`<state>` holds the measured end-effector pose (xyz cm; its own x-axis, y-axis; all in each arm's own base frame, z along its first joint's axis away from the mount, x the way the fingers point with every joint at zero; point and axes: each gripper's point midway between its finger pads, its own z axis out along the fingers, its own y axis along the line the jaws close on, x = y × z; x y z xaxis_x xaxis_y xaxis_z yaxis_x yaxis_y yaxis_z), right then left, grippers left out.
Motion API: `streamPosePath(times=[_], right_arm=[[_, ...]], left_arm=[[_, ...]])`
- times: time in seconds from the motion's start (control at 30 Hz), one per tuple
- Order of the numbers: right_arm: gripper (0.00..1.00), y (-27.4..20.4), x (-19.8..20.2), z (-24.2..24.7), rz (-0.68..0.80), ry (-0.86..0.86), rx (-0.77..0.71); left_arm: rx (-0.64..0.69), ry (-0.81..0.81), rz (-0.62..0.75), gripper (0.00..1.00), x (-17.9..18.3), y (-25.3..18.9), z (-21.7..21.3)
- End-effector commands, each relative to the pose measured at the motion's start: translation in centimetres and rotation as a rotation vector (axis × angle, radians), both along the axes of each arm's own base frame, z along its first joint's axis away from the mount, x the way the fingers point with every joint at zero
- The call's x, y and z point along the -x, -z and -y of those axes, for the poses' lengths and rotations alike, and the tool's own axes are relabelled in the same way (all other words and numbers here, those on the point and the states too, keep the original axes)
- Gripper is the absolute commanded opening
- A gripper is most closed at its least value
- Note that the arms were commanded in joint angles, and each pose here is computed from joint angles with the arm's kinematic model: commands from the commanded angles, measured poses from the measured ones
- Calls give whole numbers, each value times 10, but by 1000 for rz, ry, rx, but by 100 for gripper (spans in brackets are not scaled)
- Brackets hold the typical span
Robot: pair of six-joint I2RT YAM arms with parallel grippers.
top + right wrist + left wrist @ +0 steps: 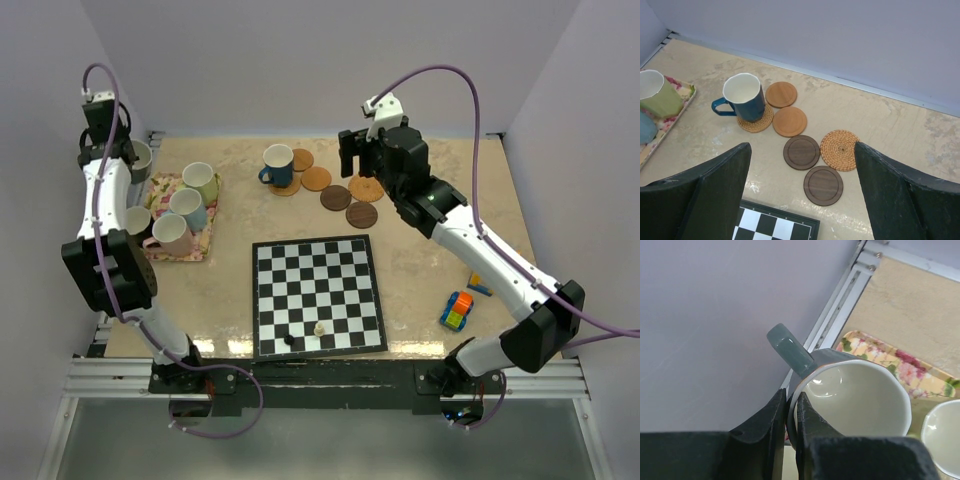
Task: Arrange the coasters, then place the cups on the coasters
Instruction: Pick up the cup from the tray.
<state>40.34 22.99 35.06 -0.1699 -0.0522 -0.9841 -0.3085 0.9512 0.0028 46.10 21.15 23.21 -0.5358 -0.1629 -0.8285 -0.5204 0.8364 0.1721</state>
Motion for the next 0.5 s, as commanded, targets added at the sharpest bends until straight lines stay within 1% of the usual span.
streamPosePath(times=[0.0,0.13,0.27,0.33,0.4,0.47], right_arm=[[88,-39,8,15,80,42,-54],[88,-37,7,19,48,78,-57],[88,-39,7,14,54,53,-67],[88,-48,8,11,82,15,-81],[91,-56,7,11,106,-16,-99],[92,-65,3,14,125,-55,-109]], left_arm=[[-203,83,265,0,-19,-140,36],[-150,176,303,0,-31,-159,77],[-96,343,341,0,-35,-174,133],[-36,466,375,0,-35,-178,162],[19,638,386,0,-34,-178,198],[38,807,351,0,-29,-169,234]])
